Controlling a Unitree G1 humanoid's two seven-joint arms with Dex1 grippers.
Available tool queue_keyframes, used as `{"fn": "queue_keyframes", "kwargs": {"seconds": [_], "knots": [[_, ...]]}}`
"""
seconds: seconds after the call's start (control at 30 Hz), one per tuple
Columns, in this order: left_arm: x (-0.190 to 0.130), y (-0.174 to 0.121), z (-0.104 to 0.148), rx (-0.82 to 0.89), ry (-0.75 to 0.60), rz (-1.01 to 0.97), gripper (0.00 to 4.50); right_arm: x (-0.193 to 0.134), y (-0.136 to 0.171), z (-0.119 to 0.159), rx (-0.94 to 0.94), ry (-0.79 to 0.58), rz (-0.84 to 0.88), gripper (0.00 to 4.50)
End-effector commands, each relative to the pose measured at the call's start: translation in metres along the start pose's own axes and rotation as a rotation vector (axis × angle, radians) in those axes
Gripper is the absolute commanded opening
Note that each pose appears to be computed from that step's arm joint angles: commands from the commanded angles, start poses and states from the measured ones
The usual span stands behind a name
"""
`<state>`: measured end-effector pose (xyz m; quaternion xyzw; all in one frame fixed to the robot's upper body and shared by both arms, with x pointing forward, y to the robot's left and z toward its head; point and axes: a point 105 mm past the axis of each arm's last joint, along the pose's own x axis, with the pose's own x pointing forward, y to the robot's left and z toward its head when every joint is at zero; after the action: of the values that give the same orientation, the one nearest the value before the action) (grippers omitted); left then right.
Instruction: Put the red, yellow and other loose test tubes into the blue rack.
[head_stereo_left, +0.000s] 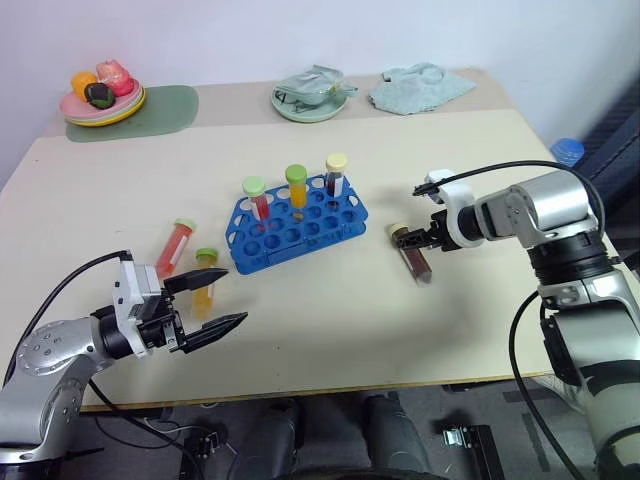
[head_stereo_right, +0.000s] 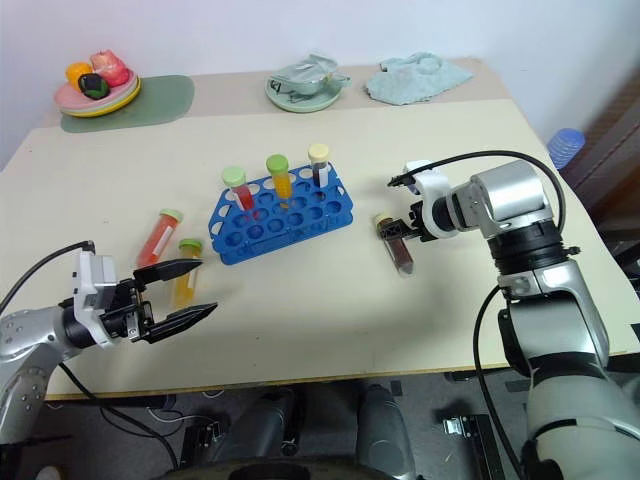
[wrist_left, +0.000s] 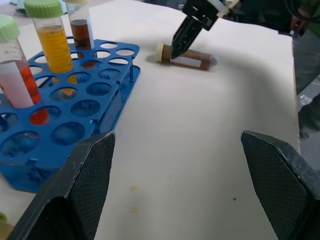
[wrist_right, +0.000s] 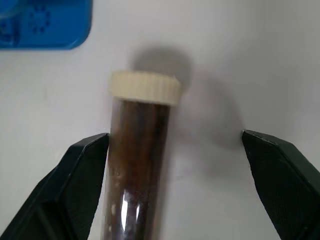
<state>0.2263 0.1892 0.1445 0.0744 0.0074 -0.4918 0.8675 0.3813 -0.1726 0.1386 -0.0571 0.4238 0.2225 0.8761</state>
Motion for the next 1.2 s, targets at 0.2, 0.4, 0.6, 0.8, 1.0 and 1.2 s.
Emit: {"fn": "queue_keyframes", "kwargs": {"seconds": [0.2,0.4,0.6,0.8,1.0,1.2], "knots": [[-0.003,-0.003,0.009,0.031,-0.018,0.009,4.08,0.008,0.01,0.014,-0.04,-0.035,0.005,4.32],[-0.003,-0.003,0.01,0.033,-0.017,0.017,4.12,0.01,0.013,0.012,-0.064,-0.022,0.022,1.89],[-0.005,-0.001,0.011,0.035,-0.014,0.021,4.12,0.011,0.017,0.011,-0.09,-0.02,0.033,1.47],[-0.005,0.0,0.012,0.033,-0.016,0.025,4.12,-0.007,0.04,0.028,-0.153,-0.166,0.154,1.47],[-0.009,0.002,0.011,0.023,-0.012,0.041,4.12,-0.063,0.096,0.066,-0.159,-0.645,0.538,1.47],[-0.007,0.011,0.009,0.003,-0.036,0.085,4.12,-0.077,0.104,0.081,-0.209,-1.041,0.471,1.47]]}}
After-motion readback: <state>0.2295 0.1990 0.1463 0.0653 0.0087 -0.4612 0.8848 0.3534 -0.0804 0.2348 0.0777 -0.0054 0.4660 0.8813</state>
